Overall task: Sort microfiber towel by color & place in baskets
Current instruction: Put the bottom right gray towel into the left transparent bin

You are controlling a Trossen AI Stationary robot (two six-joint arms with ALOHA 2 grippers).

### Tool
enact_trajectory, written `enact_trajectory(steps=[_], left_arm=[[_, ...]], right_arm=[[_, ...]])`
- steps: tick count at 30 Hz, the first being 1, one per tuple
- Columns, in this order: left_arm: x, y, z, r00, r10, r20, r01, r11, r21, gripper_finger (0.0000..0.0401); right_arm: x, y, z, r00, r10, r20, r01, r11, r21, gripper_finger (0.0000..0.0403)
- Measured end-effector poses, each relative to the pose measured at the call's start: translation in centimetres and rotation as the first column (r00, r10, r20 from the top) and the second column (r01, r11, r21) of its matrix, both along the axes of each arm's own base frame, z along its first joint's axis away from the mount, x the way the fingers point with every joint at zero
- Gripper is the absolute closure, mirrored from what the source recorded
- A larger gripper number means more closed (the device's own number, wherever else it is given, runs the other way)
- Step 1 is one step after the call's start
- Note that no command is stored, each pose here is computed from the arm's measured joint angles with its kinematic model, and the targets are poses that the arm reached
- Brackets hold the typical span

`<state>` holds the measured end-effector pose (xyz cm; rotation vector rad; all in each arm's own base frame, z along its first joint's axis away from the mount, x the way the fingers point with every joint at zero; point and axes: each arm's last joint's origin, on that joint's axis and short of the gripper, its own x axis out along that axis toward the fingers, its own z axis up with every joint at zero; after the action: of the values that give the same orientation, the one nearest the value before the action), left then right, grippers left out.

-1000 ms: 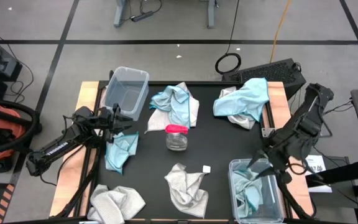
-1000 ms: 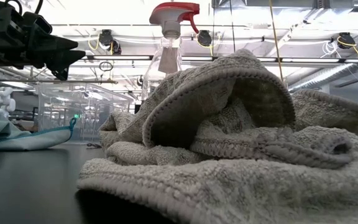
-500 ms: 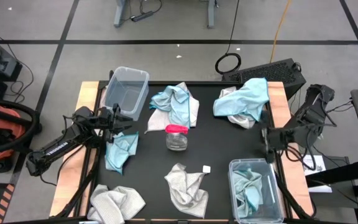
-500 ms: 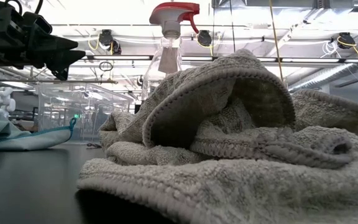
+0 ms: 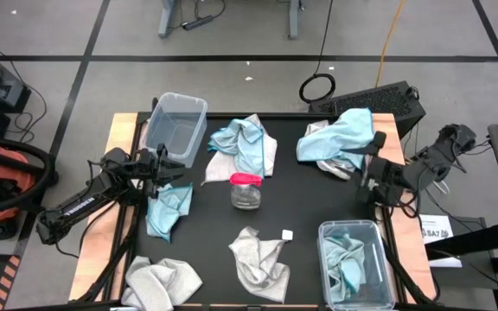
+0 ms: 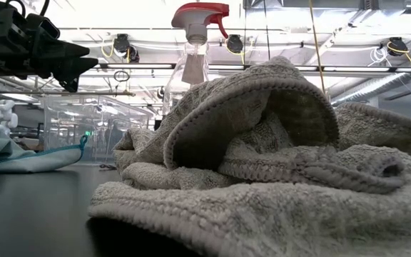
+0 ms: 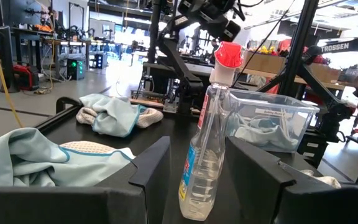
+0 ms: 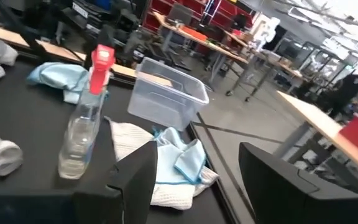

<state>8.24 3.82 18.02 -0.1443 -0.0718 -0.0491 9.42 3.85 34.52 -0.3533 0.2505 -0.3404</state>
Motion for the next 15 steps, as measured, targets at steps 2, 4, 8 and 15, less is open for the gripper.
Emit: enact_trajectory(steps=[2, 4, 8, 15], left_arm=[[0.0, 0.0, 0.0, 1.000, 0.000, 0.000, 0.000, 1.000, 0.000, 0.0240], [0.0, 0.0, 0.0, 1.000, 0.000, 0.002, 0.000, 1.000, 0.001, 0.0240], [0.0, 0.1, 0.4, 0.999, 0.041, 0.035, -0.042, 0.999, 0.019, 0.0240], [-0.1, 0.1, 1.1, 0.993, 0.060, 0.103, -0.050, 0.994, -0.102, 0.0240]], right_arm=[[0.2, 0.0, 0.1, 0.999, 0.033, 0.009, -0.033, 0.999, 0.029, 0.0186], [0.4, 0.0, 0.3, 0.997, 0.078, 0.025, -0.080, 0.995, 0.061, 0.0186], [1.0, 0.4, 0.7, 0.982, 0.184, 0.050, -0.188, 0.976, 0.112, 0.0186], [3.9, 1.9, 0.2, 0.951, 0.308, 0.019, -0.307, 0.940, 0.147, 0.0186]])
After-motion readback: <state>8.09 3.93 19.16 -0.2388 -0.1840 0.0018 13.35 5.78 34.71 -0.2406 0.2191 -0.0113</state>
